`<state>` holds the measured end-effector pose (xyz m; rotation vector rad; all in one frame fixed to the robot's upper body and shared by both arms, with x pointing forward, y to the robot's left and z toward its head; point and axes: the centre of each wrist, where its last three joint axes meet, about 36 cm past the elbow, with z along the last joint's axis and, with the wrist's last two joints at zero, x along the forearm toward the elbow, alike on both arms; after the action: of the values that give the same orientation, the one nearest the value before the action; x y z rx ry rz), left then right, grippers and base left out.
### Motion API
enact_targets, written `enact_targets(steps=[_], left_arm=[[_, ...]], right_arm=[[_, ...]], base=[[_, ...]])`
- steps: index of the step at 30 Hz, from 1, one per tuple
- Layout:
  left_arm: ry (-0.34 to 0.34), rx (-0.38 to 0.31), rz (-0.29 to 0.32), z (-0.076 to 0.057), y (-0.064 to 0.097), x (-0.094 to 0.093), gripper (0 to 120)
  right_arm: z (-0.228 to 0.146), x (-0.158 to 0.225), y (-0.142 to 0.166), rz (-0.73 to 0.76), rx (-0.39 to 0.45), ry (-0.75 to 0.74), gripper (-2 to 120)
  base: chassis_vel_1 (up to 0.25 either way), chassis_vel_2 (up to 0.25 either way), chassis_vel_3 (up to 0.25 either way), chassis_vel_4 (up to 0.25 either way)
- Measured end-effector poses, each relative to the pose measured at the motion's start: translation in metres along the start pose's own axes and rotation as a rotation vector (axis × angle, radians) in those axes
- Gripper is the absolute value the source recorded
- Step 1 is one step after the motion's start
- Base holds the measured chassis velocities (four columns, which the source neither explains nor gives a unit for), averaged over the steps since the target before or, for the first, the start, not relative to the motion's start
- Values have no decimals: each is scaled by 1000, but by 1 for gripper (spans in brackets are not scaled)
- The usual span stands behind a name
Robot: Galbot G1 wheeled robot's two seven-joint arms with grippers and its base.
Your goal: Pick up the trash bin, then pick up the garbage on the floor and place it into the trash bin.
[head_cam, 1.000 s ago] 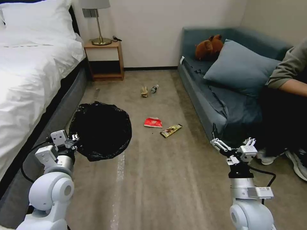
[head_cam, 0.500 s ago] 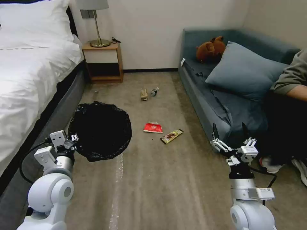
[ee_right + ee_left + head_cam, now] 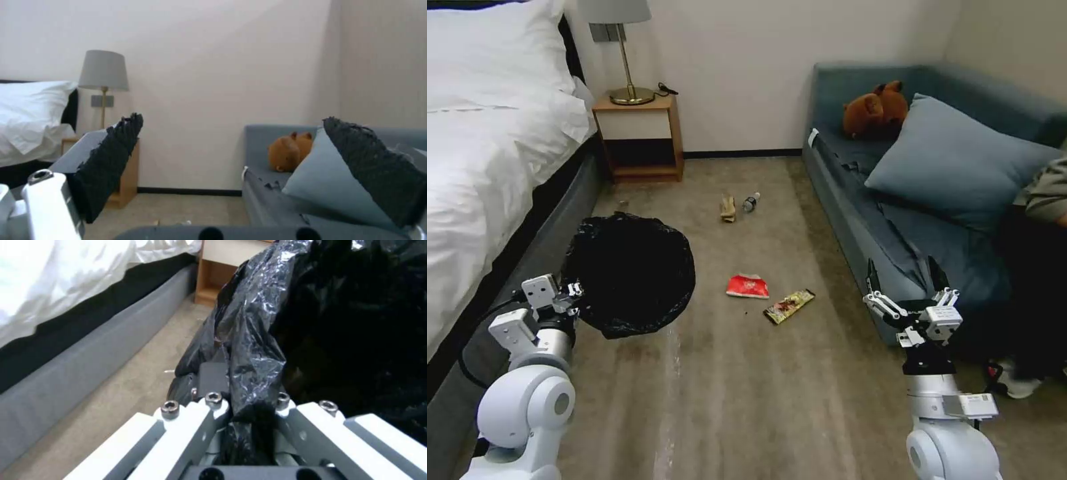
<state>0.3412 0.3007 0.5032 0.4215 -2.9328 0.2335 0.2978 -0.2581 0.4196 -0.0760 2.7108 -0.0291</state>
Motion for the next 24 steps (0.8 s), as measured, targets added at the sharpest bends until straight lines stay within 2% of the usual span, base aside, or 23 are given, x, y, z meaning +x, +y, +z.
enact_targets(steps=[24], left_arm=[[-10,3,-5,5,4,-1,4]], right_arm=[[4,2,0,-5,1,10,100]], base=[[-165,154,153,-155]])
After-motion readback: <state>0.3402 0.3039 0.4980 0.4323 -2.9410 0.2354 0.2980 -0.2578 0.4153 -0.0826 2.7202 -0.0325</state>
